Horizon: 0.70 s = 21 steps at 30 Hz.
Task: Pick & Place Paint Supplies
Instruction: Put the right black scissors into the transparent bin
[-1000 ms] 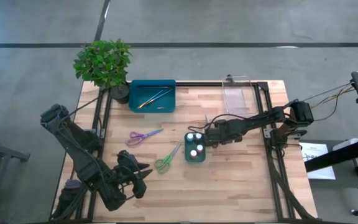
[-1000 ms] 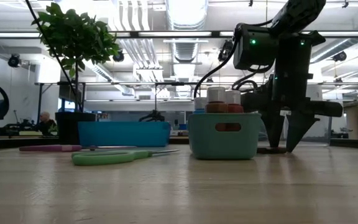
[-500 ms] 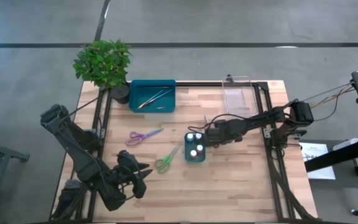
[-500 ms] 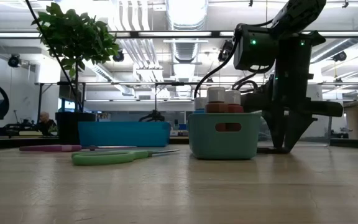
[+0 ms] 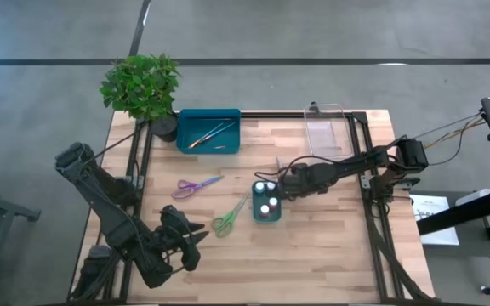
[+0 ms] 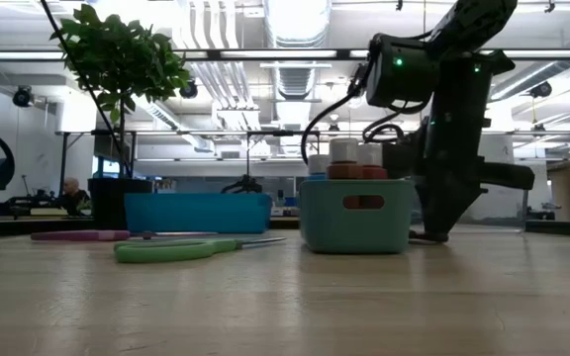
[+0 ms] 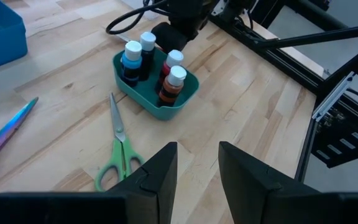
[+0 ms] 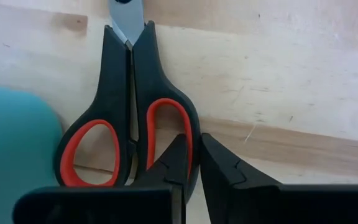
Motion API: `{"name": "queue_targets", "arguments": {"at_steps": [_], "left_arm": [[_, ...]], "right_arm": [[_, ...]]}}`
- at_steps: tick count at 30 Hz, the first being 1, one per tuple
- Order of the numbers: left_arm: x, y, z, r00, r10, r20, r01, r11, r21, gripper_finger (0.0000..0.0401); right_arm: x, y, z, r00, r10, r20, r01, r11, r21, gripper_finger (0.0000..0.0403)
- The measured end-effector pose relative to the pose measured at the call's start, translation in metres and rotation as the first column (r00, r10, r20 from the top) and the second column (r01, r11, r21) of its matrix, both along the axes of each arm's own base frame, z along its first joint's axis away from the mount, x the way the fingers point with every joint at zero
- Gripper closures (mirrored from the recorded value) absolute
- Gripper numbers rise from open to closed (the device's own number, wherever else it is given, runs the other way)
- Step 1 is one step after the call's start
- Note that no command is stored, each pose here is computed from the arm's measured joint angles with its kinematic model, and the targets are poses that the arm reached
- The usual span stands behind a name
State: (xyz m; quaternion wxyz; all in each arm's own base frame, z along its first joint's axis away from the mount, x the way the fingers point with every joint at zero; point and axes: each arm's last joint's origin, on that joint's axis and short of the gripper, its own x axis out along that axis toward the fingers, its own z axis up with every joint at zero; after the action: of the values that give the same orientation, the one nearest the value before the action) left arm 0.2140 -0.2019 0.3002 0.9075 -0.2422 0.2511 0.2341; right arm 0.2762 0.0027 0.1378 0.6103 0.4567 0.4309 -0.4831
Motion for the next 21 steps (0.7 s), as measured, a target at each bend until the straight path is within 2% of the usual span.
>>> {"name": "queue_targets", "arguments": {"at_steps": [21], "left_arm": [[0.0,0.0,0.0,1.0,0.0,0.0,0.0,1.0,0.0,0.0274]], "right_arm": [[-0.016,-0.005,0.034,0.997,-0.053,0.062,0.061,0.988,-0.138,0.0385]]}}
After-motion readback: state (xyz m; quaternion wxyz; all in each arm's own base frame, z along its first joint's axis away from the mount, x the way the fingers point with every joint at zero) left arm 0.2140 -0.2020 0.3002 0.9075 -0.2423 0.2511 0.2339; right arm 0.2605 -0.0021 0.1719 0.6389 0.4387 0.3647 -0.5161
